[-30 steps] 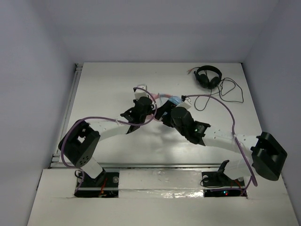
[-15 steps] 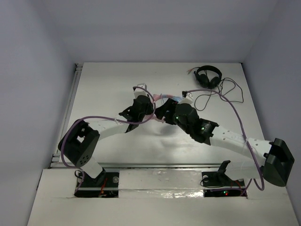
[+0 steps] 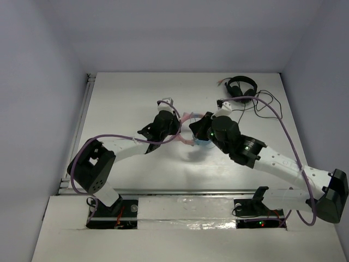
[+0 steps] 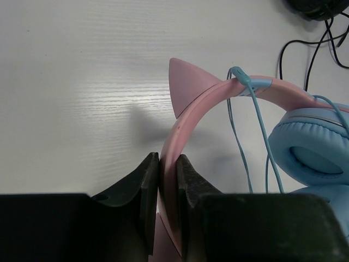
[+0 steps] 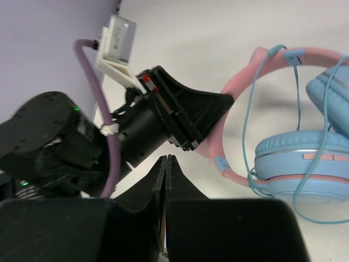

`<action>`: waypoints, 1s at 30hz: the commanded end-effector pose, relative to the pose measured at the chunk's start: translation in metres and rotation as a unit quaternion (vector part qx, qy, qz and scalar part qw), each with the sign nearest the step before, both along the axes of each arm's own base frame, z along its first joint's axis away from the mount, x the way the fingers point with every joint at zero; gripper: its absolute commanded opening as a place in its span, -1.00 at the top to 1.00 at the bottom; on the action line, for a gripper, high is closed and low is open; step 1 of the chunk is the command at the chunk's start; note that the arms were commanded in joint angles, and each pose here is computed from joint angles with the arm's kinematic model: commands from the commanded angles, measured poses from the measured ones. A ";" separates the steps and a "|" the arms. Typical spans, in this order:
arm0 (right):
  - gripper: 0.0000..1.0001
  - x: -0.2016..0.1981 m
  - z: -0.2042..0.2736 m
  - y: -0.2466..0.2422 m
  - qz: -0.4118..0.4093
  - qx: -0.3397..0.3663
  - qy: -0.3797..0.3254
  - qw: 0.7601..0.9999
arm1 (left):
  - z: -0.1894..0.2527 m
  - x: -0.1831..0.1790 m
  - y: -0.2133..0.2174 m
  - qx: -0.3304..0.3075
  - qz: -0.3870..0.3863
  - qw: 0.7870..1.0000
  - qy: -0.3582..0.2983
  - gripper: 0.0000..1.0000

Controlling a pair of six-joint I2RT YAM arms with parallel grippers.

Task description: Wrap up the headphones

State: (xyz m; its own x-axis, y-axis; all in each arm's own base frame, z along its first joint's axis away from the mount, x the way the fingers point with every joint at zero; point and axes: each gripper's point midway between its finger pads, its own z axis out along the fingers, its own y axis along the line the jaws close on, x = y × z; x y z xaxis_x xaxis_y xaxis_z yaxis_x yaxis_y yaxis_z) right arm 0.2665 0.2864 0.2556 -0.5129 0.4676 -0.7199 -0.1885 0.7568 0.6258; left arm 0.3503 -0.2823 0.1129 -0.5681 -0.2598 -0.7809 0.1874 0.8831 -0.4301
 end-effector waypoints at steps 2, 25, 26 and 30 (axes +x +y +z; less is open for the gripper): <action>1.00 -0.015 0.067 -0.025 0.005 0.023 -0.064 0.998 | 0.050 0.003 -0.011 -0.069 -0.015 0.996 -0.045 1.00; -0.13 -0.066 0.087 -0.117 -0.032 0.054 -0.122 0.991 | -0.038 -0.003 -0.006 -0.018 -0.022 0.999 0.019 0.94; -0.19 -0.067 0.088 -0.121 -0.036 0.054 -0.124 0.990 | -0.039 -0.004 -0.005 -0.019 -0.021 0.999 0.017 0.84; -0.33 -0.075 0.096 -0.145 -0.060 0.065 -0.138 0.986 | -0.034 -0.006 -0.002 -0.018 -0.020 1.000 0.013 0.48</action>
